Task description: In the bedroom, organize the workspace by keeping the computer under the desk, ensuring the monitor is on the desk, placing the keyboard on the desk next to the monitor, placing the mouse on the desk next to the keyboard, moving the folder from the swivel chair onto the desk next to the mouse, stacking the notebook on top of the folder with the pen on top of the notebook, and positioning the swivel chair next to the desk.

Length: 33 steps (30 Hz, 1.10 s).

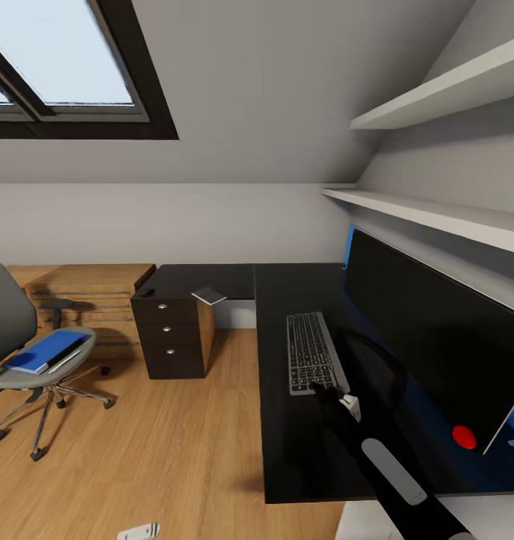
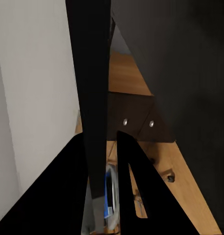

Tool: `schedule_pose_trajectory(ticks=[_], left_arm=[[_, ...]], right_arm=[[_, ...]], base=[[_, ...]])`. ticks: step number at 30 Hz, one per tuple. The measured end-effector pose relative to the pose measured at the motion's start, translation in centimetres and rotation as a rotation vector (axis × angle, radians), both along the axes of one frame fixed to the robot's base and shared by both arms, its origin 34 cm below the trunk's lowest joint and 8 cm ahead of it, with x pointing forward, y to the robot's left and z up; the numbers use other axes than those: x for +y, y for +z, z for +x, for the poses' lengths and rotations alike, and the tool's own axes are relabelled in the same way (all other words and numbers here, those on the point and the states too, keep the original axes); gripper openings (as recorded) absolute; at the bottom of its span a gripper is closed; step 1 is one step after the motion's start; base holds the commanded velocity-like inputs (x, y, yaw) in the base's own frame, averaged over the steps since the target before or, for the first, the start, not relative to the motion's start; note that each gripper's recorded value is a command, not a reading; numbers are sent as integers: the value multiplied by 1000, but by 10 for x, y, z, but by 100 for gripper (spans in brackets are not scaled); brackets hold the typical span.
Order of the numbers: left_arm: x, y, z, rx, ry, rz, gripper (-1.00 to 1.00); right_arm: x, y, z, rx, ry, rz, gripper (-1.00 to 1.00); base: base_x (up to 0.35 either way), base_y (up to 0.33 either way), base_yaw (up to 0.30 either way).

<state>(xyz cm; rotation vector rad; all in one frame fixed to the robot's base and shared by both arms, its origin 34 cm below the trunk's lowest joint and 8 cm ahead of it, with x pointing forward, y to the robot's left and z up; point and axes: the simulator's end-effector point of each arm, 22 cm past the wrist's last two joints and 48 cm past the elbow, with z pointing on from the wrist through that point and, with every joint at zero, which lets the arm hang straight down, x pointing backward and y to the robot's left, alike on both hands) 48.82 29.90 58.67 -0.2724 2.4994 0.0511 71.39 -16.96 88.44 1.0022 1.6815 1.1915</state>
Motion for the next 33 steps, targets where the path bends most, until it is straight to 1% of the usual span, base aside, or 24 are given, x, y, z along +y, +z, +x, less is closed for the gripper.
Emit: schedule_pose_trajectory(ticks=[3, 5, 7, 10, 14, 15, 16, 21, 33], left_arm=[[0, 0, 0, 0, 3, -1, 100], [4, 0, 0, -8, 77, -33, 100], [5, 1, 1, -14, 97, -43, 100], [6, 4, 5, -39, 103, -43, 100], [8, 0, 7, -50, 106, -40, 100], [12, -1, 8, -51, 109, -35, 100], [22, -1, 8, -53, 115, -25, 100], [37, -6, 9, -58, 122, -8, 100], [38, -25, 8, -53, 123, -7, 100]], right_arm=[[2, -5, -1, 12, 0, 1, -100], [3, -7, -2, 18, 0, 11, -100], [2, -6, -1, 17, -4, 15, -100], [-3, -3, 1, 9, -17, 26, -100], [-4, -5, 3, 3, -20, 31, -100], [-4, -6, 3, 1, -19, 32, -100], [-2, -6, 3, -5, -14, 36, -100], [-1, -10, 3, -16, -6, 43, -100], [-2, -28, 4, -18, -6, 44, -100]], base=[[0, -14, 0], [0, -1, 0], [0, 0, 0], [0, 0, 0], [0, 0, 0], [0, 0, 0], [0, 0, 0], [0, 0, 0], [0, 0, 0]])
